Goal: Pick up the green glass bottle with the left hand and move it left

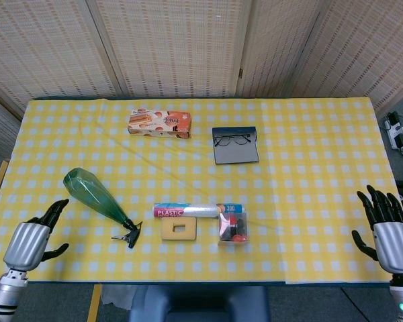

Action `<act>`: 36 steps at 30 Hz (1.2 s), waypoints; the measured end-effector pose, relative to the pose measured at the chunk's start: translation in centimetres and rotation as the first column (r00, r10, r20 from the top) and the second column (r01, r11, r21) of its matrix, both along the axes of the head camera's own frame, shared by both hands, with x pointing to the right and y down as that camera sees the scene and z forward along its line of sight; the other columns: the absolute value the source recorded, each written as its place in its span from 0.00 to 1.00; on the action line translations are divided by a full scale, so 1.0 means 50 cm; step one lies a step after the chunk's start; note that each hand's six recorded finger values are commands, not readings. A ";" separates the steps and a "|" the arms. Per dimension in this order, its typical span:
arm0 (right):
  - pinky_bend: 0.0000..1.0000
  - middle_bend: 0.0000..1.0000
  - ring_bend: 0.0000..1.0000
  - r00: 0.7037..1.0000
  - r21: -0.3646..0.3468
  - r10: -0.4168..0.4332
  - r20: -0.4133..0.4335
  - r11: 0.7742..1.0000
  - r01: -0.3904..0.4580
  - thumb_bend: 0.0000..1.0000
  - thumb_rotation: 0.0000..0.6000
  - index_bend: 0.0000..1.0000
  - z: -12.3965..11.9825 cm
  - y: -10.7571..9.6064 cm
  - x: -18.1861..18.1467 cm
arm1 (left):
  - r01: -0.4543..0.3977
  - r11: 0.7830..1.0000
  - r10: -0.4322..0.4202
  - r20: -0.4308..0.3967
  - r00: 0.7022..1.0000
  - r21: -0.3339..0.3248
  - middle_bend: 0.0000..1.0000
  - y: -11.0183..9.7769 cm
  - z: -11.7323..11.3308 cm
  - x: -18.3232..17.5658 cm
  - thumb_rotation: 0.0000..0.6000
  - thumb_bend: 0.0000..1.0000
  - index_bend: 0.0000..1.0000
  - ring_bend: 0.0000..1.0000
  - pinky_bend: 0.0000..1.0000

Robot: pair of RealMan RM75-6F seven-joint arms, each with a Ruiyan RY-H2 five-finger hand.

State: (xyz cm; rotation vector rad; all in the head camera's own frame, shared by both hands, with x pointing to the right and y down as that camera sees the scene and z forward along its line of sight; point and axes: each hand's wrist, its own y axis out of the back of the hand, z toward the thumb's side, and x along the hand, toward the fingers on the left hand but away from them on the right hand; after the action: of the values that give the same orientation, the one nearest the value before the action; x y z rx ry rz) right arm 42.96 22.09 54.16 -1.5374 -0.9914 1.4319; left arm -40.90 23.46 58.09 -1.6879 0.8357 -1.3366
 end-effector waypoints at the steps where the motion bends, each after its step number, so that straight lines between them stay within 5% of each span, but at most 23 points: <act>1: 0.00 0.00 0.00 1.000 0.001 -0.002 0.002 1.000 0.002 0.37 1.00 0.00 -0.001 0.001 -0.001 | -0.018 1.000 0.018 -0.005 1.000 -0.001 0.38 -0.002 0.001 0.010 1.00 0.21 0.17 1.00 1.00; 6: 0.00 0.00 0.00 1.000 -0.008 -0.011 0.003 1.000 0.011 0.38 1.00 0.00 0.002 0.004 -0.005 | -0.074 0.996 0.074 -0.013 0.997 -0.052 0.44 0.002 0.017 0.043 1.00 0.21 0.19 1.00 1.00; 11: 0.00 0.00 0.00 1.000 -0.004 -0.004 0.002 1.000 0.004 0.38 1.00 0.00 -0.001 0.003 -0.002 | -0.141 0.988 0.142 0.004 0.990 -0.063 0.86 -0.006 0.033 0.079 1.00 0.22 0.26 1.00 1.00; 18: 0.00 0.00 0.00 1.000 -0.004 0.009 -0.004 1.000 -0.009 0.37 1.00 0.00 -0.001 0.000 0.006 | -0.205 0.976 0.206 0.005 0.979 -0.072 0.99 -0.028 0.069 0.110 1.00 0.22 0.37 1.00 1.00; 26: 0.00 0.00 0.00 0.999 -0.008 0.039 -0.021 0.999 -0.040 0.37 1.00 0.00 0.002 -0.007 0.020 | -0.258 0.938 0.279 0.064 0.958 -0.234 1.00 -0.047 0.146 0.106 1.00 0.23 0.32 1.00 1.00; 36: 0.00 0.00 0.00 0.998 -0.004 0.060 -0.025 0.998 -0.060 0.38 1.00 0.00 0.001 -0.014 0.030 | -0.319 0.926 0.355 0.180 0.917 -0.201 1.00 -0.095 0.197 0.124 1.00 0.24 0.31 1.00 1.00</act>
State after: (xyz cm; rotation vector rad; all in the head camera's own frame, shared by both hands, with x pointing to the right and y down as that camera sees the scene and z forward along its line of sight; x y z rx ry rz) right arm 44.44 21.41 54.23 -1.5011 -1.0271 1.4928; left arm -34.69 18.72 67.94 -1.6863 0.2930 -1.3411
